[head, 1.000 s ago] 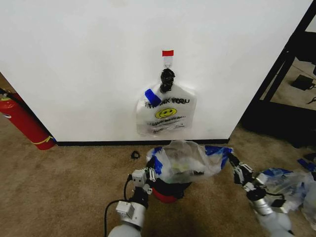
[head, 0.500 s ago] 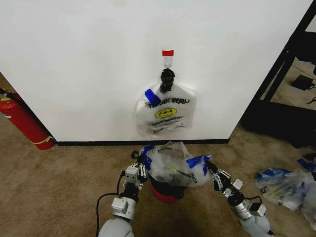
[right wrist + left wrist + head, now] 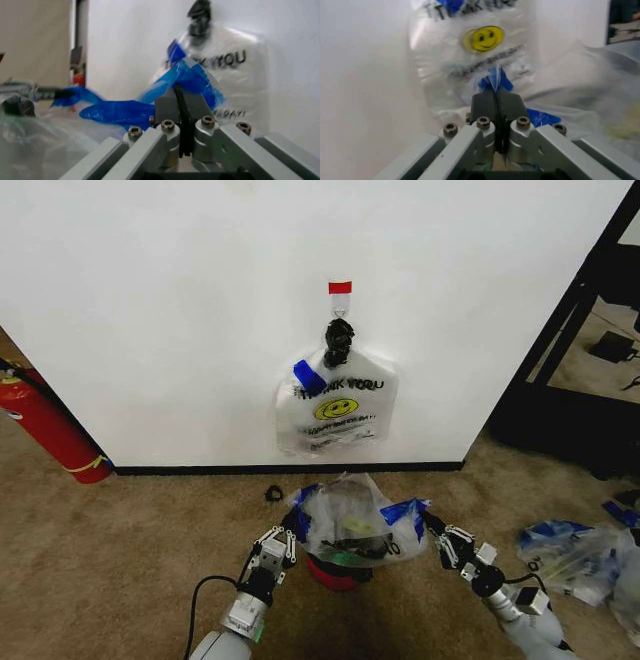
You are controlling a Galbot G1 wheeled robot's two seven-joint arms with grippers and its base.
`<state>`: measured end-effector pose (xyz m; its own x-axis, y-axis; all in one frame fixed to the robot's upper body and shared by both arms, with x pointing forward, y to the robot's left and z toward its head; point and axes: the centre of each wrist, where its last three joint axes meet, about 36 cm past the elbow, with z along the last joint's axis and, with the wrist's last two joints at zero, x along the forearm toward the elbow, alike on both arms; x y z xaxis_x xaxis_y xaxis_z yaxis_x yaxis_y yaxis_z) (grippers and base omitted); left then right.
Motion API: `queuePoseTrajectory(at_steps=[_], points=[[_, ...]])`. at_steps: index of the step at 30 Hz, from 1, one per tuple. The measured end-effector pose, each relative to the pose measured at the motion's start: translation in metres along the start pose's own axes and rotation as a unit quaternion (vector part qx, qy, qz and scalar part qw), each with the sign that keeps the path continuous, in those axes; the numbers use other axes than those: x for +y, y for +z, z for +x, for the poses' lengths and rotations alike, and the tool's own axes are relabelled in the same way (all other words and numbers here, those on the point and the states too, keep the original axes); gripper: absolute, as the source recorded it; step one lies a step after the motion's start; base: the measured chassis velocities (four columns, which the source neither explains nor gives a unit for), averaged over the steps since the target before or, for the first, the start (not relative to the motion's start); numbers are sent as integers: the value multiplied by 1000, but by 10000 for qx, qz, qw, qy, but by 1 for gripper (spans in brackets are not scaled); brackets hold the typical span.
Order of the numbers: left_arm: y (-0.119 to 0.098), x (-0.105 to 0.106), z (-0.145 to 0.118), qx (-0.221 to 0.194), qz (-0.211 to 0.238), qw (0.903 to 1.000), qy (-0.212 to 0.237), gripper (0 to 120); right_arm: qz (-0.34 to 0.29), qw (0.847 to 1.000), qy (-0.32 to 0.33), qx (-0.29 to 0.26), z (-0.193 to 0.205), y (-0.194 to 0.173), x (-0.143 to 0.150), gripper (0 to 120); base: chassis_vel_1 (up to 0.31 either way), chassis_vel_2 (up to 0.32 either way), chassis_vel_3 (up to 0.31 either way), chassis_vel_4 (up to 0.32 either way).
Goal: Pick up the garbage bag from the wall and place it over the trash bin.
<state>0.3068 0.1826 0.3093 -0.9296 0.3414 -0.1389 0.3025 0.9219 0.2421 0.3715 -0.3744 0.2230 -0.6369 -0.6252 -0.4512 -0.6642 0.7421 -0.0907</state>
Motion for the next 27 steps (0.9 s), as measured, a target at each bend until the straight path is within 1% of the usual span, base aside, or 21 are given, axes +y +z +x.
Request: queuePoseTrajectory(at_steps=[3, 5, 8, 11, 12, 13, 15, 17, 19, 21, 27], points=[[5, 10, -10, -18, -81, 9998, -201, 0, 9, 9998, 190, -109, -17, 7, 2, 0, 0, 0, 0, 0], [6, 12, -11, -15, -92, 9997, -229, 0, -13, 9997, 225, -115, -19, 8, 4, 0, 0, 0, 0, 0], [8, 17, -2, 51, -162, 9997, -198, 0, -138, 9997, 193, -97, -20, 11, 13, 0, 0, 0, 0, 0], [8, 17, 5, 78, -178, 9997, -127, 0, -139, 9999, 50, -55, -15, 8, 11, 0, 0, 0, 0, 0], [10, 14, 18, 147, -192, 9997, 27, 0, -134, 9998, -119, 40, -7, 7, 6, 0, 0, 0, 0, 0], [11, 13, 21, 167, -199, 9996, 74, 0, -134, 9997, -171, 77, -4, 6, 5, 0, 0, 0, 0, 0], [14, 10, 38, 240, -265, 9989, 305, 0, -148, 9979, -537, 325, 15, 4, -1, 0, 0, 0, 0, 0], [16, 8, 49, 286, -326, 9980, 460, 0, -173, 9951, -841, 490, 30, 3, -4, 0, 0, 0, 0, 0], [17, 8, 50, 289, -332, 9979, 471, 0, -176, 9948, -868, 503, 31, 3, -5, 0, 0, 0, 0, 0], [19, 7, 58, 345, -421, 9967, 595, 0, -214, 9915, -1105, 656, 47, 3, -5, 0, 0, 0, 0, 0], [32, 10, 68, 447, -684, 9936, 782, 0, -326, 9879, -1199, 924, 74, 10, -6, 0, 0, 0, 0, 0]])
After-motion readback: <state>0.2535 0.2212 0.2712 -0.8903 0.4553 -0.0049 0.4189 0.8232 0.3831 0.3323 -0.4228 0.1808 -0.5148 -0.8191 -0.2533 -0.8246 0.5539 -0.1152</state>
